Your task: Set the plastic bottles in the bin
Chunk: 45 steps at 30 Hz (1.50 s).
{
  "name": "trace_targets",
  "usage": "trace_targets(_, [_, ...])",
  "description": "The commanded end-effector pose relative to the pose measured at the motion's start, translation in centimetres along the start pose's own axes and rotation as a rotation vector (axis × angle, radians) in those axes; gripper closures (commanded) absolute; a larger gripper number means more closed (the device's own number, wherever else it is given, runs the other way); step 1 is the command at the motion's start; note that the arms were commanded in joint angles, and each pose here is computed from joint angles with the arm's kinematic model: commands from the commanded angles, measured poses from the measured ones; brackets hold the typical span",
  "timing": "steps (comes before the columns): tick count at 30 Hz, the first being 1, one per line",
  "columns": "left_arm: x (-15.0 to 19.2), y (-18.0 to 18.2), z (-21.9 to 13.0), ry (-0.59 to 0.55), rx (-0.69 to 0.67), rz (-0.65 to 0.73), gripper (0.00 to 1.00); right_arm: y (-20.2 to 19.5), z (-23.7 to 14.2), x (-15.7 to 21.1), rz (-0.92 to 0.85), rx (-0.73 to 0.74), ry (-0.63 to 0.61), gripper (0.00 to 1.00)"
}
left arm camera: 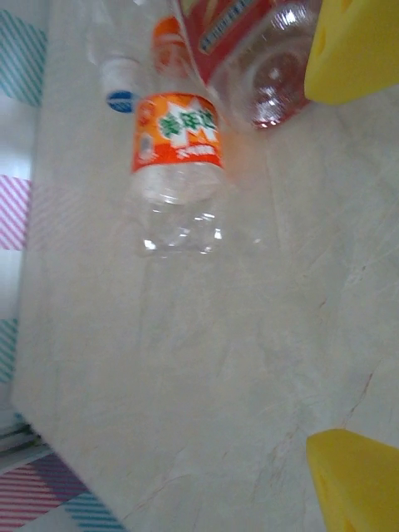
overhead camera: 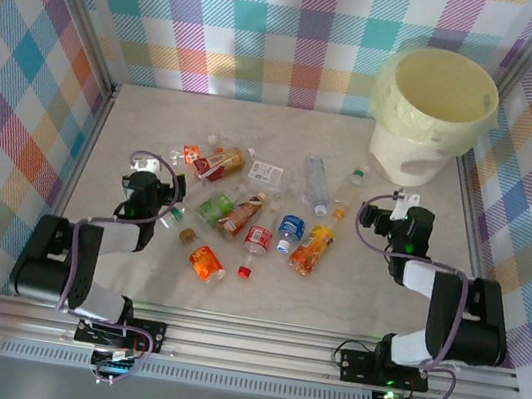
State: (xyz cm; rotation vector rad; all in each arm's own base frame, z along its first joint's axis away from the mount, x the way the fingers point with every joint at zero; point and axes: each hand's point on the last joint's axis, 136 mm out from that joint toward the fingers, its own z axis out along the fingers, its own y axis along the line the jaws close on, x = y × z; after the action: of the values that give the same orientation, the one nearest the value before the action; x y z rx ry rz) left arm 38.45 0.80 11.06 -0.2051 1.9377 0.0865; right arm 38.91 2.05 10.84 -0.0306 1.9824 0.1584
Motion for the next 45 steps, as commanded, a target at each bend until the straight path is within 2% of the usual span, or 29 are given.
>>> trace_targets(1, [-1.3, 0.3, -1.5, -0.01, -0.014, -0.029, 0.0, 0.9, -1.2, -1.8, 0.031, -0.026, 0.025, 0.0])
trace_targets(5, [-2.8, 0.7, -3.3, -0.011, -0.029, -0.124, 0.0, 1.3, -2.8, -2.2, 0.212, -0.015, 0.155, 0.0])
trace_targets(11, [-3.7, 2.9, -7.0, 0.022, -0.122, -0.381, 0.0, 3.8, -5.4, -1.6, 0.491, -0.095, 0.274, 0.0])
trace_targets(14, [-2.7, 2.0, -8.4, 0.082, -0.066, -0.481, 0.0, 3.5, -6.0, -0.7, 0.628, -0.035, 0.349, 0.0])
trace_targets(18, [-0.9, 0.8, -9.8, 0.167, 0.003, -0.633, 0.0, 5.9, -5.0, -0.5, 0.714, -0.129, 0.458, 0.0])
trace_targets(23, [-0.1, -1.4, -10.4, 0.252, 0.107, -0.749, 0.0, 6.8, -2.0, -0.4, 0.643, -0.066, 0.498, 0.0])
trace_targets(28, [0.0, -2.7, -10.5, 0.324, 0.151, -0.743, 0.0, 6.9, 1.6, -0.6, 0.564, 0.048, 0.518, 0.0])
trace_targets(36, [-0.2, -3.3, -9.7, 0.339, 0.17, -0.713, 0.0, 7.6, 6.2, 0.9, 0.397, 0.173, 0.605, 0.0])
trace_targets(39, [-0.2, -3.2, -9.6, 0.336, 0.166, -0.711, 0.0, 6.9, 7.2, 1.7, 0.338, 0.248, 0.624, 0.0])
trace_targets(45, [0.0, -3.6, -9.4, 0.352, 0.18, -0.711, 0.0, 6.1, 8.5, 2.9, 0.31, 0.303, 0.647, 0.0])
